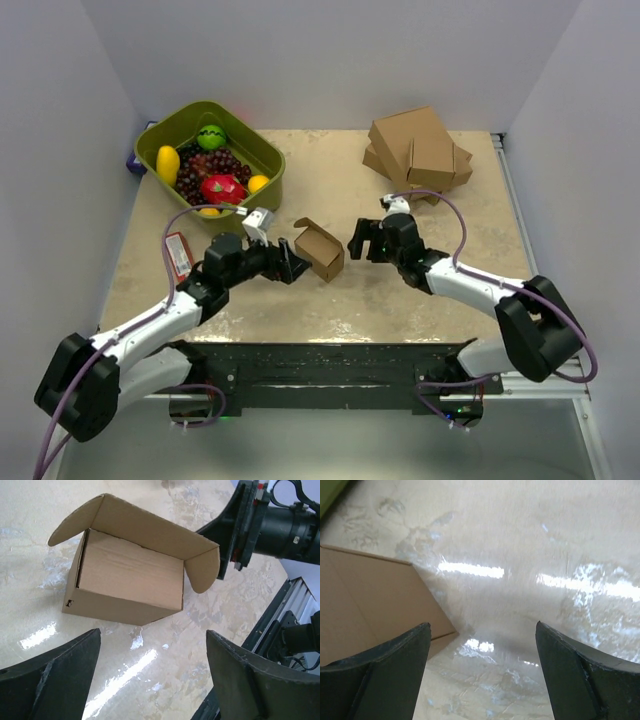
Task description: Fold the paper box
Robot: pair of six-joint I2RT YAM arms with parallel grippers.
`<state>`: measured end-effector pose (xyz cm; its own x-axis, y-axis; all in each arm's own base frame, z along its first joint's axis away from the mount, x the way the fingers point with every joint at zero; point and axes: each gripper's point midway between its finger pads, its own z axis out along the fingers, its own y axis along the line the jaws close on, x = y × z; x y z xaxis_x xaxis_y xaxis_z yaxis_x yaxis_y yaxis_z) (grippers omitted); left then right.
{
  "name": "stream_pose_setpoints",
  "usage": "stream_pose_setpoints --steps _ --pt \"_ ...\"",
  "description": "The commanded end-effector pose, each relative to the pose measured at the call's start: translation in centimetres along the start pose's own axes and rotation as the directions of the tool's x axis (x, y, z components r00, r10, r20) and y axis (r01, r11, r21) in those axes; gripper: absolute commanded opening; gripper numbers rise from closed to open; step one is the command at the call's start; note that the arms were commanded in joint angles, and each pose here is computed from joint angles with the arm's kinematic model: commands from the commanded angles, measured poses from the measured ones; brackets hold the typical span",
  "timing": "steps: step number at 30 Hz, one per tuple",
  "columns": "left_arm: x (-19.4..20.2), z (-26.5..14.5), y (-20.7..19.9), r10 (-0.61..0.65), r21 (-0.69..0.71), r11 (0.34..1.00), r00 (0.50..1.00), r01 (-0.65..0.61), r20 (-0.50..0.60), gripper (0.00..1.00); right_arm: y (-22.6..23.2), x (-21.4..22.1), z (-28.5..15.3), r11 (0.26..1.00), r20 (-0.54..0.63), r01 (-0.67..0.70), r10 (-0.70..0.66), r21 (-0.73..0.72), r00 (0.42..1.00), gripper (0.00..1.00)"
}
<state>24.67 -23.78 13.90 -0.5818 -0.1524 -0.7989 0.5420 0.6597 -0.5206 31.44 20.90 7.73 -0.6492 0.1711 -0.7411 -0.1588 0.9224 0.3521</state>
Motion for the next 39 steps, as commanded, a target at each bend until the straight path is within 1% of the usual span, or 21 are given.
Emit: stream_pose_setpoints --steps 1,4,5,7,8,9,10,11,12,13,14,17,20,22,25,29,32,33,37,39 --pt "-3.1 -0.8 -0.3 0.024 -0.045 0.999 0.998 -0.021 0.054 0.92 2.2 -4.2 -0.8 0.994 0.107 0.068 -0.058 -0.087 0.993 0.89" --pt "-4.4 -1.1 0.1 0.035 -0.067 0.997 0.997 -0.030 0.072 0.93 1.9 -3.3 -2.1 0.991 0.105 0.072 -0.061 -0.110 0.993 0.90" --pt "-5.0 -1.1 -0.1 0.034 -0.063 0.998 0.996 -0.029 0.079 0.93 1.4 -1.8 -2.4 0.992 0.082 0.062 -0.053 -0.109 0.995 0.90" --pt "-5.4 -1.1 -0.3 0.028 -0.048 0.999 0.997 -0.025 0.066 0.93 1.8 -1.2 -3.7 0.991 0.101 0.053 -0.041 -0.125 0.994 0.90" --pt "-6.5 -1.1 -0.8 0.046 -0.040 0.998 0.996 -0.043 0.074 0.93 2.4 0.9 -4.2 0.988 0.074 0.055 -0.044 -0.145 0.996 0.90" --pt "-6.9 -1.1 -0.9 0.055 -0.037 0.998 0.996 -0.052 0.069 0.93 2.8 0.9 -4.7 0.989 0.103 0.052 -0.037 -0.142 0.994 0.90" --pt "-6.8 -1.3 -1.1 0.056 -0.032 0.998 0.998 -0.055 0.042 0.93 3.4 1.4 -4.9 0.986 0.109 0.051 -0.034 -0.156 0.993 0.90" --pt "-8.3 -1.3 -1.8 0.094 -0.021 0.995 0.994 -0.093 0.056 0.93 4.0 3.0 -5.3 0.983 0.089 0.040 -0.024 -0.178 0.996 0.90" --pt "-8.7 -1.3 -1.7 0.107 -0.028 0.994 0.993 -0.105 0.047 0.93 4.2 3.5 -5.3 0.982 0.089 0.033 -0.017 -0.186 0.996 0.90" --pt "-8.3 -1.5 -1.5 0.111 -0.040 0.993 0.994 -0.111 0.010 0.93 4.7 3.3 -5.3 0.980 0.112 0.025 -0.002 -0.197 0.994 0.90" --pt "-9.6 -1.6 -1.8 0.156 -0.042 0.987 0.987 -0.155 0.024 0.93 5.1 4.1 -5.4 0.977 0.105 0.030 -0.008 -0.210 0.994 0.90" --pt "-10.8 -2.0 -1.1 0.220 -0.092 0.972 0.975 -0.217 0.024 0.94 6.5 4.3 -5.0 0.973 0.117 0.043 -0.017 -0.225 0.993 0.89" --pt "-11.1 -2.2 0.1 0.255 -0.144 0.958 0.967 -0.250 0.018 0.94 7.9 4.6 -4.3 0.967 0.120 0.056 -0.026 -0.250 0.992 0.89" --pt "-11.1 -2.1 0.6 0.260 -0.163 0.954 0.965 -0.253 0.023 0.94 8.4 4.4 -3.7 0.969 0.131 0.052 -0.021 -0.242 0.991 0.89" --pt "-10.2 -2.0 1.2 0.256 -0.169 0.953 0.966 -0.250 0.016 0.94 8.5 4.0 -2.5 0.979 0.143 0.036 -0.008 -0.198 0.990 0.88" --pt "-9.9 -2.1 1.5 0.266 -0.170 0.951 0.964 -0.259 0.017 0.94 7.6 3.7 -1.5 0.992 0.164 0.032 -0.011 -0.123 0.986 0.87" --pt "-9.7 -2.1 1.8 0.268 -0.175 0.949 0.963 -0.262 0.014 0.94 6.4 3.3 -1.2 0.998 0.188 0.020 -0.010 -0.054 0.982 0.87" --pt "-9.8 -2.1 1.8 0.270 -0.173 0.949 0.963 -0.264 0.014 0.94 5.5 2.9 -1.1 1.000 0.211 0.019 -0.016 -0.009 0.977 0.87" --pt "-9.6 -2.1 1.8 0.270 -0.169 0.949 0.963 -0.264 0.012 0.94 3.1 2.5 -1.0 0.995 0.224 0.042 -0.062 0.092 0.973 0.87" --pt "-9.6 -2.0 1.5 0.274 -0.153 0.951 0.962 -0.269 0.014 0.94 2.1 2.3 -1.0 0.992 0.226 0.036 -0.062 0.117 0.972 0.87"
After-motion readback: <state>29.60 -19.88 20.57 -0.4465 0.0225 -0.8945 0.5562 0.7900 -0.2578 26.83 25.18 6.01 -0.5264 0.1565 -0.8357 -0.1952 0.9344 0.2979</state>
